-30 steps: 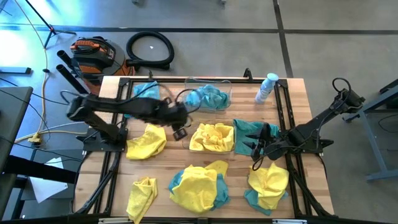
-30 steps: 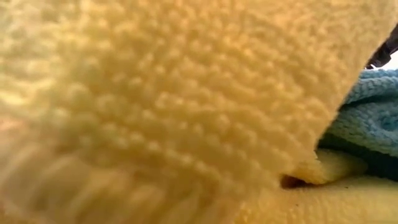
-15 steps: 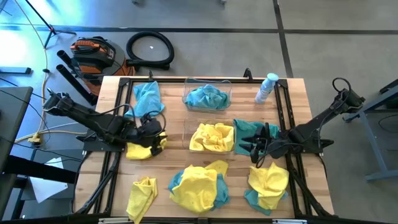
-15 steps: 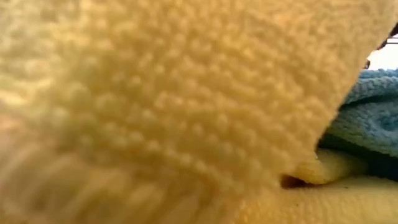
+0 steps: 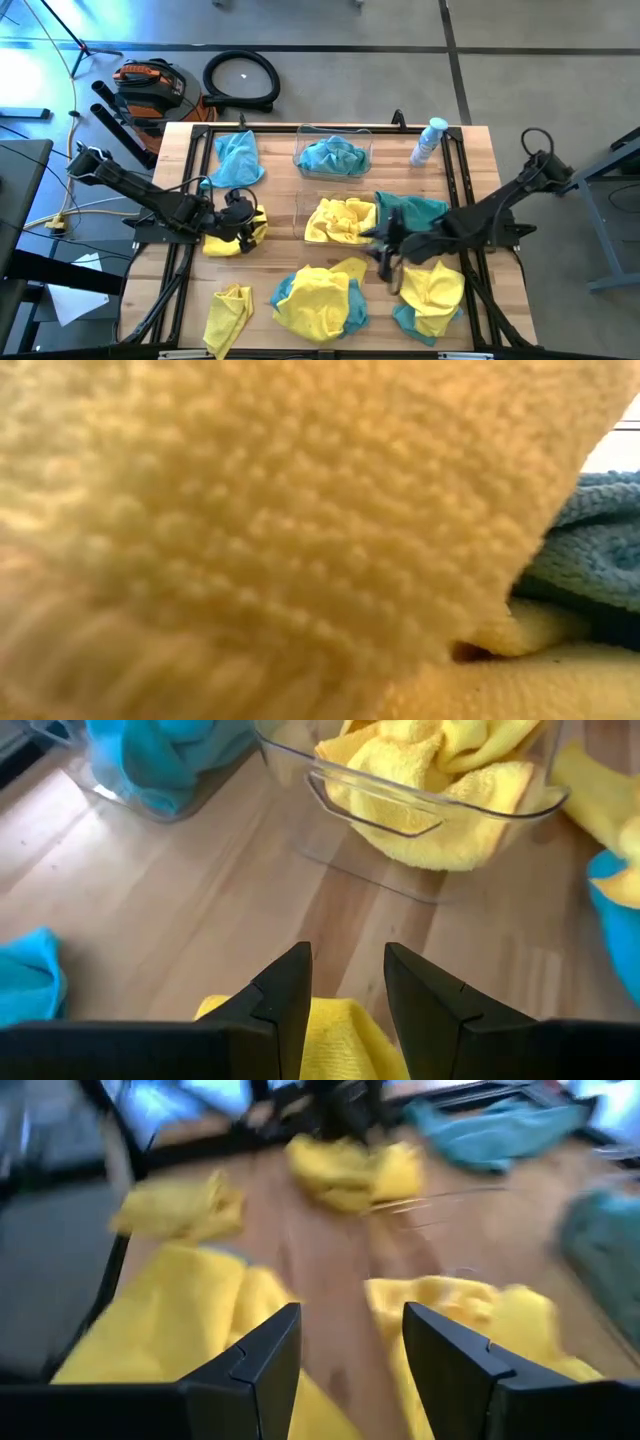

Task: Sort microfiber towel by color & place in baskets
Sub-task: Put the yellow towel into the bottom transparent bin

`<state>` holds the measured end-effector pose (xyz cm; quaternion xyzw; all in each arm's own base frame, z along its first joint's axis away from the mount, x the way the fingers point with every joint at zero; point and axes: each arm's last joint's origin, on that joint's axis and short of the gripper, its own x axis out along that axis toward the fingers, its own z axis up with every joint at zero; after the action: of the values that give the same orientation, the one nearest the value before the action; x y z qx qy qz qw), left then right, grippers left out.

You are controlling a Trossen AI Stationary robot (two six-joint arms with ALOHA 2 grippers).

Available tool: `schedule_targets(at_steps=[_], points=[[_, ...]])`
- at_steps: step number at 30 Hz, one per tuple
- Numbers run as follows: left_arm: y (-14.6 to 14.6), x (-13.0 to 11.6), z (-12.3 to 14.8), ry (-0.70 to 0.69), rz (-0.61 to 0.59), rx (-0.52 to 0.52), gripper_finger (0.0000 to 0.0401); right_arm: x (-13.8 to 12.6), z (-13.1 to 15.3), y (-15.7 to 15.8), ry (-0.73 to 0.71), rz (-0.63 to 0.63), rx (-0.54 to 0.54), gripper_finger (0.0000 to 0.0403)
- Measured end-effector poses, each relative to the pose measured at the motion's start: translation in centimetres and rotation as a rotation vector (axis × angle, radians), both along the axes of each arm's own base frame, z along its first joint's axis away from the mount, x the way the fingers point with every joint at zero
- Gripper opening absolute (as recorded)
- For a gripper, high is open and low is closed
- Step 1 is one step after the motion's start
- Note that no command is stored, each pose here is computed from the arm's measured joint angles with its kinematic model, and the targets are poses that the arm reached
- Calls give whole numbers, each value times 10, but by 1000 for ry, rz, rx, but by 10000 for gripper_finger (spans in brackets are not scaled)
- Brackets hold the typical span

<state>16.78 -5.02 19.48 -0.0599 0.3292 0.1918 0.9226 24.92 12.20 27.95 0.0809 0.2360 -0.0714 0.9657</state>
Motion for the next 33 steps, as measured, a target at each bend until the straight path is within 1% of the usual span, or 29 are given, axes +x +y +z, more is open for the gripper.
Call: schedule_targets(at_steps=[4,7,11,14,18,23,26,29,31,33], points=[[1,-1,-5,-4,4,27,117,40,9,12,159,137,-36,171],[2,-1,-5,-2,1,29,117,69,10,17,254,176,-83,171],[1,0,-5,0,-13,12,117,101,4,21,404,219,-138,171],[1,0,-5,-4,-7,2,117,122,-6,23,477,250,-140,171],[1,0,-5,-5,-5,-1,117,147,-24,31,544,360,-92,171],[1,0,-5,-6,-3,-4,117,164,-44,39,599,401,-61,171],[1,0,-5,-7,1,-8,117,166,-53,41,635,430,-33,171],[1,0,-5,-11,9,-17,117,167,-56,42,636,440,-6,170],[1,0,-5,-10,8,-16,117,166,-58,42,647,431,9,162],[1,0,-5,-10,8,-16,117,166,-57,43,646,439,18,142]])
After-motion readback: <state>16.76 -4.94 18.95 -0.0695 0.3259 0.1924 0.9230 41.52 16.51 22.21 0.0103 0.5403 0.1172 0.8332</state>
